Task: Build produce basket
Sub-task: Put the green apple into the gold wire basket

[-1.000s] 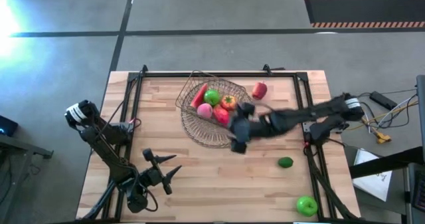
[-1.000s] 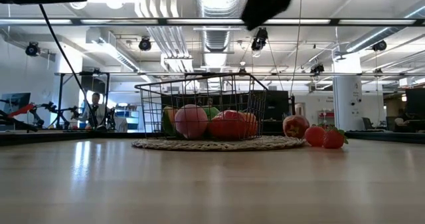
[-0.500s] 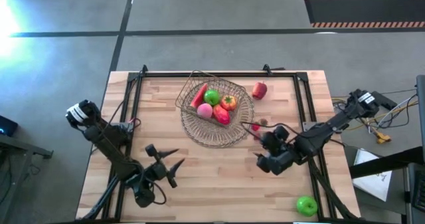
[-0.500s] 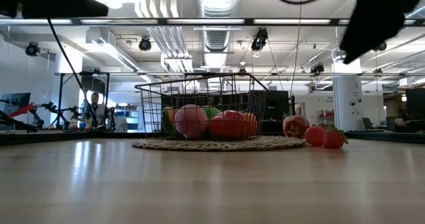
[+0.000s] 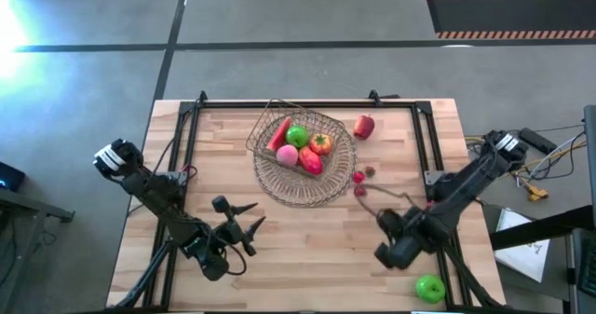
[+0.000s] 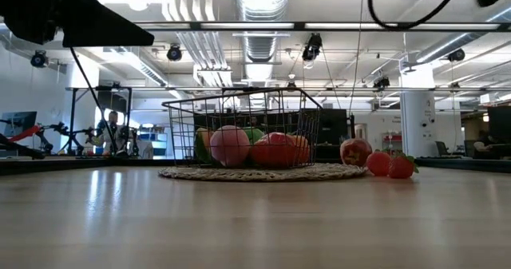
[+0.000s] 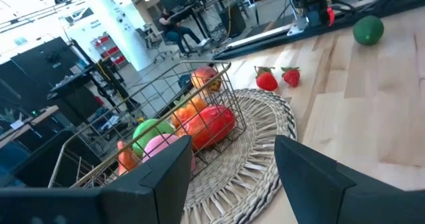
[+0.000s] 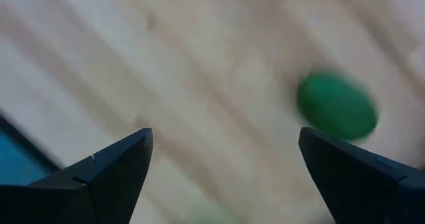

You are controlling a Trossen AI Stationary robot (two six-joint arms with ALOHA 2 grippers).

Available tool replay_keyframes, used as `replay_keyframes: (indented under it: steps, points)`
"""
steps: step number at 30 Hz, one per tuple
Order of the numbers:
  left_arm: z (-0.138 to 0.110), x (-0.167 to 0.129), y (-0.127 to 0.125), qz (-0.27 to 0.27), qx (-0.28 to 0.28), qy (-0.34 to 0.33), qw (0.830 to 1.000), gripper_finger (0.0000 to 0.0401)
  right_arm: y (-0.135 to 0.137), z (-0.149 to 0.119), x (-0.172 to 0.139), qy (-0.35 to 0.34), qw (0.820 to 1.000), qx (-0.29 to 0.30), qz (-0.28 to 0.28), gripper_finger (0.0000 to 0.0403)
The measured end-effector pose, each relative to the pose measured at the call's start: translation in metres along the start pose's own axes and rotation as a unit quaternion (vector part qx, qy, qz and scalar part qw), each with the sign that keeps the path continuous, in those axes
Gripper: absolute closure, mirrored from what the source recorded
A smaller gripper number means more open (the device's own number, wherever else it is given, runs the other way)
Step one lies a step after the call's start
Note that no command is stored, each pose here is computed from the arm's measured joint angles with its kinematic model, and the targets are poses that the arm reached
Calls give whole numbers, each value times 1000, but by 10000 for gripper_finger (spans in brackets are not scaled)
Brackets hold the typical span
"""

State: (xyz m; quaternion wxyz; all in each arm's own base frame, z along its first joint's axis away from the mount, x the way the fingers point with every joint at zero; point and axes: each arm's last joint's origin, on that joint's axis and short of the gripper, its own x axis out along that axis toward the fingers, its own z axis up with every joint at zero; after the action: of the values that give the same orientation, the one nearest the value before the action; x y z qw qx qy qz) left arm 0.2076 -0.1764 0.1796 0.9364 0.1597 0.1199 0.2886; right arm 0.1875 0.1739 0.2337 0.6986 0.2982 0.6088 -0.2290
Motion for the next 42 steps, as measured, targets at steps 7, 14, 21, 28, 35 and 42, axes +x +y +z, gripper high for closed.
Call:
replay_keyframes:
  steps: [7,14,21,28,35,42]
  points:
    - [-2,1,1,1,3,1,1000,202,34,-30,-8,79,994,3,-80,35]
    - [-5,1,1,1,7,2,1000,202,60,-65,-6,176,979,9,-107,35]
    - [-12,1,3,-2,14,6,1000,202,60,-95,1,220,961,40,-165,35]
    - [-14,1,3,-3,15,7,1000,202,54,-110,1,227,952,57,-197,42]
    - [-12,1,3,-4,4,5,1000,202,53,-111,6,227,952,51,-198,111]
    - [-12,1,3,-4,4,5,1000,202,52,-113,21,236,956,35,-173,171]
